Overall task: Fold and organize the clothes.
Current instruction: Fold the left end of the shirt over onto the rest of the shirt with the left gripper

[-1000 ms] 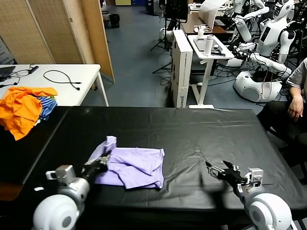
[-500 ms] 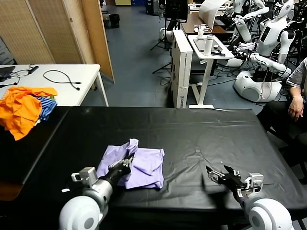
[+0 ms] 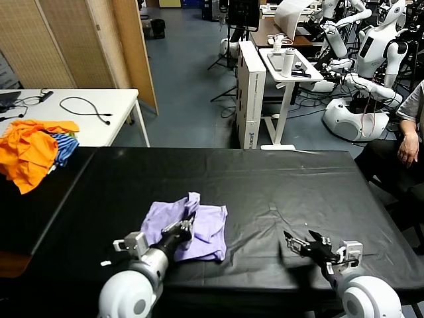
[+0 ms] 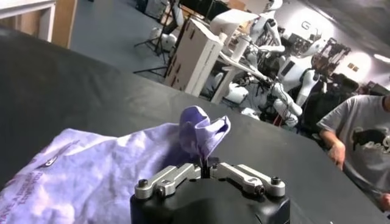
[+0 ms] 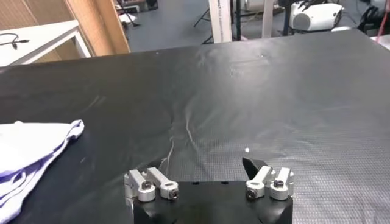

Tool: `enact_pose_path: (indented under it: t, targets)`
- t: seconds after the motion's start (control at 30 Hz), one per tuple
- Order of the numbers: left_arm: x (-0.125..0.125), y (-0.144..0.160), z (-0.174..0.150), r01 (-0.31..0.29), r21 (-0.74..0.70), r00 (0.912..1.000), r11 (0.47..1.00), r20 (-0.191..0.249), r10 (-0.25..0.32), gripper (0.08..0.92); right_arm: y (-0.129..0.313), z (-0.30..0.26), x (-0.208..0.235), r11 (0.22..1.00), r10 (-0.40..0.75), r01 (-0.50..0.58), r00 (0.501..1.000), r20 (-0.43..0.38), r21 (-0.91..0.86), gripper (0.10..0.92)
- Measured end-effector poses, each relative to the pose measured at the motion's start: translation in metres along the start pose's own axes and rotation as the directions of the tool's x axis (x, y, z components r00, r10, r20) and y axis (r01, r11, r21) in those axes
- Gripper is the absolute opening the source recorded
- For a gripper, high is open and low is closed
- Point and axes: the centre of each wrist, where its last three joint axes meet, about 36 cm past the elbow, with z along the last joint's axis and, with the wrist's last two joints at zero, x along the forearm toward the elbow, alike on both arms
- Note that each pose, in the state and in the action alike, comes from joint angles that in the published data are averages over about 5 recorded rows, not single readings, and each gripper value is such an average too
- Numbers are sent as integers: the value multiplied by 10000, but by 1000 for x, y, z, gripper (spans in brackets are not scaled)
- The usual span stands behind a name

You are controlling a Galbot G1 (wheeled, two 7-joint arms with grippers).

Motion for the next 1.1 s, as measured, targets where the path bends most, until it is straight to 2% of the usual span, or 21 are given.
enact_pose_path:
  t: [0.13, 0.23, 0.5, 0.6, 0.8, 0.93, 1.1]
  targets:
    - [-5, -6, 10, -109, 96, 9999, 9999, -99, 110, 185, 3, -2, 1, 9994, -311, 312, 9995, -43, 116, 907]
    - [-10, -12, 17, -171, -5, 9998, 9999, -64, 171, 258, 7, -3, 2, 9982, -539, 539, 9985, 0, 274, 907]
    - [-24, -34, 30, -453, -110, 9988, 9989, 190, 455, 745, 18, -4, -3, 9912, -1109, 1096, 9937, 140, 738, 907]
    - [-24, -39, 28, -563, -64, 9976, 9984, 390, 565, 871, 25, -10, -2, 9840, -1547, 1521, 9877, 218, 927, 907]
    - [-13, -22, 6, -364, -469, 9912, 9982, 1254, 420, 906, 43, -20, -10, 9606, -2497, 2419, 9674, 430, 1372, 907]
    - [-2, 5, -7, 394, -1121, 9829, 9929, 1831, -184, 907, 60, -23, -24, 9463, -2965, 2853, 9534, 565, 1521, 907]
    - [11, 28, -15, 1167, -1786, 9744, 9770, 2109, -778, 907, 88, -24, -49, 9307, -3312, 3154, 9416, 607, 1851, 907]
